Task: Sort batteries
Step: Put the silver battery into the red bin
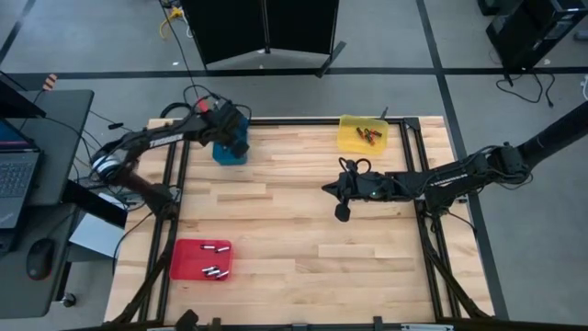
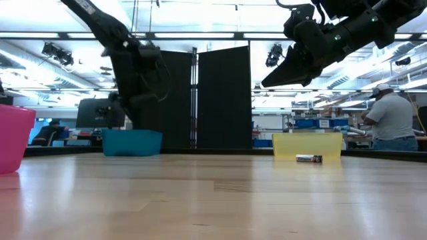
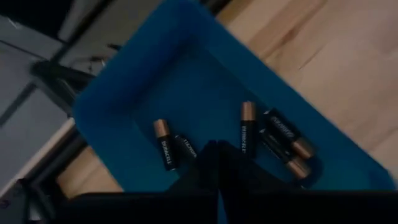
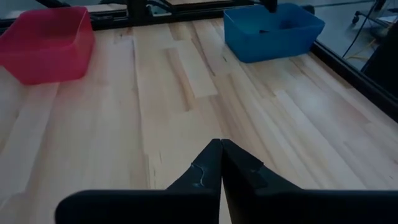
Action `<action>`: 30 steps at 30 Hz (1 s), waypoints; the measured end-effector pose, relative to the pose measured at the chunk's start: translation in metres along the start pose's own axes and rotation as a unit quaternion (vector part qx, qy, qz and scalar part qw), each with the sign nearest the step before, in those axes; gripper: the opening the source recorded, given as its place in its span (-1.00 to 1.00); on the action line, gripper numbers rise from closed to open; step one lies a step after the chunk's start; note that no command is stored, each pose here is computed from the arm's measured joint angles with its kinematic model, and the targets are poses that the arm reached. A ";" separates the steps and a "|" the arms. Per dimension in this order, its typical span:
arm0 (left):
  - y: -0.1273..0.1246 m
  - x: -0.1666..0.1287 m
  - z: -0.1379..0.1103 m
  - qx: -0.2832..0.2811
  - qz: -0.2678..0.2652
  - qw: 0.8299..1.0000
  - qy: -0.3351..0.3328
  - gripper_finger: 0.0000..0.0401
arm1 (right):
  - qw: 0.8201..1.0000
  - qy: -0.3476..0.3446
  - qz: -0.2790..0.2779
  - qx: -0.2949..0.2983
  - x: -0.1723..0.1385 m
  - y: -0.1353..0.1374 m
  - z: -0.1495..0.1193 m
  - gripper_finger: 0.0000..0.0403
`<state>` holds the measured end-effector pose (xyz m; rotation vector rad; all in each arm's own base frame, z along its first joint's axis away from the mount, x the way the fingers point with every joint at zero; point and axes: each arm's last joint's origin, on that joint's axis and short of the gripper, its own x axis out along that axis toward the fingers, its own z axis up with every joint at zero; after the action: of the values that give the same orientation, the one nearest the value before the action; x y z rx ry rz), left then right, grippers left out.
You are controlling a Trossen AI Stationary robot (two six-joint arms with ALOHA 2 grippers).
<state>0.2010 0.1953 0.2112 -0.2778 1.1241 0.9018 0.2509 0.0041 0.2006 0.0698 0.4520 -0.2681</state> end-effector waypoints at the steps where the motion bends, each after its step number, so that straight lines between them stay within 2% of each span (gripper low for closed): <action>1: -0.002 -0.006 -0.002 0.000 0.002 1.000 -0.012 -0.95 | 1.000 0.001 0.000 -0.003 0.000 0.000 0.000 -0.89; 5: -0.016 -0.029 -0.017 -0.009 -0.012 0.996 -0.087 -0.98 | 0.999 0.031 -0.004 -0.013 0.000 -0.001 -0.006 -0.87; 9: -0.040 -0.046 -0.039 -0.005 -0.060 0.979 -0.194 -0.98 | 0.997 0.072 -0.011 0.011 -0.001 -0.001 -0.014 -0.87; 13: -0.065 -0.055 -0.063 -0.007 -0.127 0.947 -0.296 -0.97 | 0.993 0.117 -0.014 0.023 -0.005 0.002 -0.024 -0.82; 16: -0.081 -0.058 -0.081 -0.011 -0.182 0.920 -0.348 -0.97 | 0.987 0.155 -0.022 0.044 -0.008 0.003 -0.032 -0.74; 21: -0.104 -0.065 -0.101 0.009 -0.269 0.872 -0.409 -0.97 | 0.967 0.231 -0.086 0.068 -0.015 -0.003 -0.048 -0.53; 24: -0.114 -0.073 -0.108 0.027 -0.298 0.847 -0.440 -0.97 | 0.961 0.244 -0.111 0.072 -0.016 -0.009 -0.051 -0.39; 27: -0.120 -0.081 -0.111 0.029 -0.320 0.827 -0.462 -0.97 | 0.962 0.238 -0.109 0.072 -0.013 -0.016 -0.057 -0.24; 30: -0.125 -0.087 -0.114 0.037 -0.333 0.815 -0.472 -0.92 | 0.963 0.235 -0.109 0.078 -0.011 -0.027 -0.069 -0.13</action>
<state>0.2064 0.0052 0.2070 -0.1061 0.0803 0.2587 0.2054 -0.0106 0.1435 0.2420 0.9138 -0.5078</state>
